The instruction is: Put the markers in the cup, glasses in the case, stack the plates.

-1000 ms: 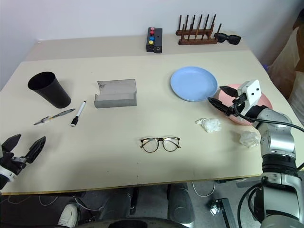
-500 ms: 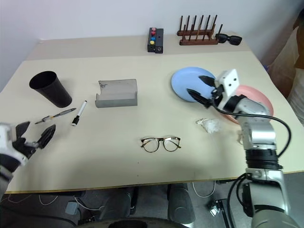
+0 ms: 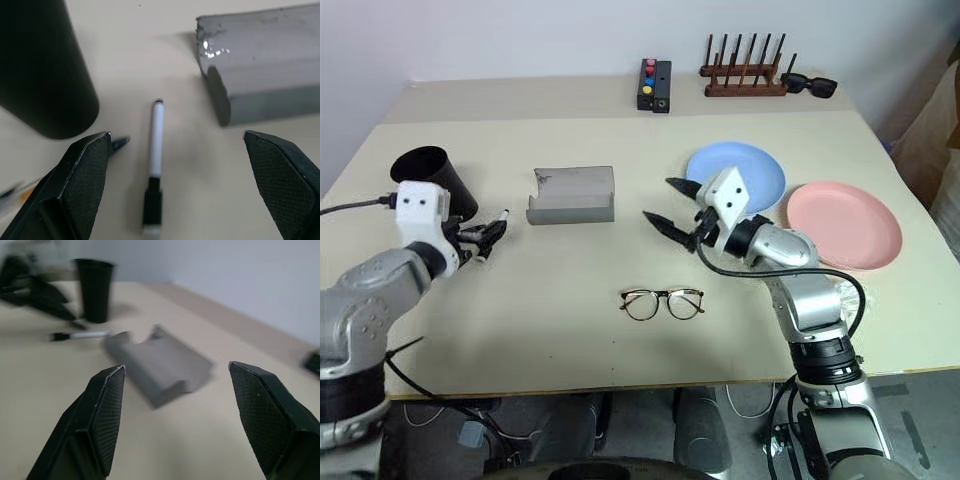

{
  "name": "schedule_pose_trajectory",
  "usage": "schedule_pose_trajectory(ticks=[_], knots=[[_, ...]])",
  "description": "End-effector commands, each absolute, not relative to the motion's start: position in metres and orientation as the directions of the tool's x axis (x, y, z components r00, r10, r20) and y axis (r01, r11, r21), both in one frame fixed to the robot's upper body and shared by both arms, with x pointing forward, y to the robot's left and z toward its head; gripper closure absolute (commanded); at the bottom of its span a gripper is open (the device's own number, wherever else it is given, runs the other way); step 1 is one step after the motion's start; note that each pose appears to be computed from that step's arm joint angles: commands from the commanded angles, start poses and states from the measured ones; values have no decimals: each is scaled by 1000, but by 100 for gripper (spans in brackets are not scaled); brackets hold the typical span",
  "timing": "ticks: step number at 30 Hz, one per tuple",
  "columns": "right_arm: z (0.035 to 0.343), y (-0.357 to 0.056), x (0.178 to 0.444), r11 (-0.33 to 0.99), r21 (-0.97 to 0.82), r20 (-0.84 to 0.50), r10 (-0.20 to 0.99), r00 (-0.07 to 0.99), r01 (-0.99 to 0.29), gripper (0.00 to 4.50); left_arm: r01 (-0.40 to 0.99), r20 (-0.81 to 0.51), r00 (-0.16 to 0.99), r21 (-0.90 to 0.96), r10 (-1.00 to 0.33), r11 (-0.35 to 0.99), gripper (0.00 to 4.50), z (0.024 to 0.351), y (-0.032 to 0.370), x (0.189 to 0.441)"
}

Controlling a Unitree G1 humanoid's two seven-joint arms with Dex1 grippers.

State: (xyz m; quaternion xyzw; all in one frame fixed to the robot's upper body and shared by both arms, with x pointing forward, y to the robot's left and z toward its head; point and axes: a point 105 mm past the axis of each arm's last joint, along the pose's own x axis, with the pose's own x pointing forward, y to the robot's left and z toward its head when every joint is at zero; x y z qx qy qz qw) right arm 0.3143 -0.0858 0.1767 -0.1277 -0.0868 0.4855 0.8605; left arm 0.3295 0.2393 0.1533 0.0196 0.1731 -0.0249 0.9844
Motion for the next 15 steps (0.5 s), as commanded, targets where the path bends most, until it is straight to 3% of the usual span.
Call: schedule_pose_trajectory(ticks=[1, 15], knots=[[179, -72, 302, 432, -326, 24, 893, 450, -841, 114, -3, -394, 919, 71, 31, 997, 19, 148, 245, 336], [171, -37, 289, 390, -290, 62, 919, 389, -874, 114, -61, -534, 843, 34, 70, 998, 19, 121, 236, 360]])
